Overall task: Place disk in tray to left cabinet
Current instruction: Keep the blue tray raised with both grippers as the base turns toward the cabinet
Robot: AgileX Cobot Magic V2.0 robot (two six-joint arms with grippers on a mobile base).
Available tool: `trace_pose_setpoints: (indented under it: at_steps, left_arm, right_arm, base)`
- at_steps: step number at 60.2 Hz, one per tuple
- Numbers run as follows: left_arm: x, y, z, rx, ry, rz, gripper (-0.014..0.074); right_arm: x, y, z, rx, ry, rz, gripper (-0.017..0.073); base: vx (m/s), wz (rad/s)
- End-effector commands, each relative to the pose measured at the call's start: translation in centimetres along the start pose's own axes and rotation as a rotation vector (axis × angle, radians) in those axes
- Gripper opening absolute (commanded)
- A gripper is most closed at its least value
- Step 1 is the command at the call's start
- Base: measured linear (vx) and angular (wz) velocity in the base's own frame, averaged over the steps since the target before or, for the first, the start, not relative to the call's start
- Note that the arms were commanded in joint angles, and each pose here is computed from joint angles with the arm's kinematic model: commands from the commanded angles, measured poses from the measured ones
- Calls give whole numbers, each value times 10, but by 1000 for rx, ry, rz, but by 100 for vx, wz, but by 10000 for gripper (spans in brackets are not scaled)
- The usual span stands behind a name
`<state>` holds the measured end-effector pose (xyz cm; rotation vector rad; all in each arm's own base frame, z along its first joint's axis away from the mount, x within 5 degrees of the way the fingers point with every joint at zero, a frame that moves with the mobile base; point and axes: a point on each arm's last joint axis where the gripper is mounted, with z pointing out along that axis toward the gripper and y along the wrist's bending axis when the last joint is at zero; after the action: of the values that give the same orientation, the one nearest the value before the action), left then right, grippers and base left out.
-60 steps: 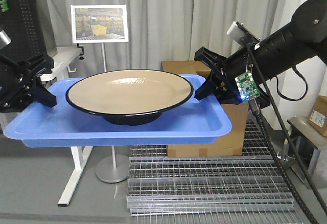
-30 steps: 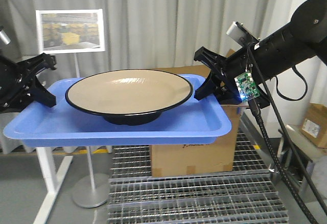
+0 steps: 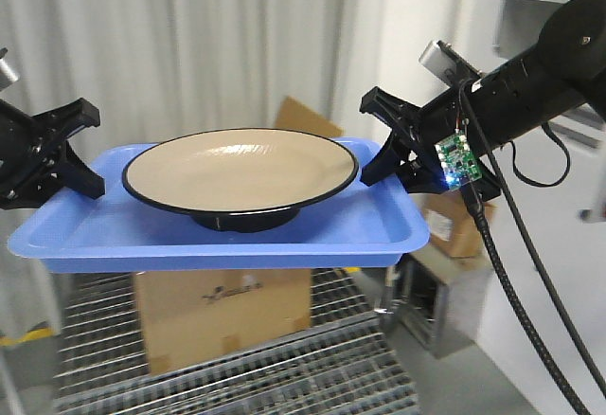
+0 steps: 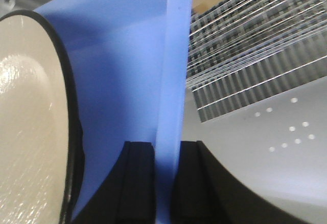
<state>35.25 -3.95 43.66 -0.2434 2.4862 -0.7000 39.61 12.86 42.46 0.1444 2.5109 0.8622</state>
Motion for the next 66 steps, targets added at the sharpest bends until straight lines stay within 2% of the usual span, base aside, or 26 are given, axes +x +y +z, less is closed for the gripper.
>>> trace_pose_setpoints:
  at_steps: [1,66]
  left_arm:
    - [4,-27,-28,142,-78,9,0]
    - [4,-27,-28,142,-78,9,1]
  right_arm:
    - [8,28,-33,-132,-44,-40,-1]
    - [8,28,-33,-132,-44,-40,-1]
  base:
    - [16,-61]
    - [13,-51]
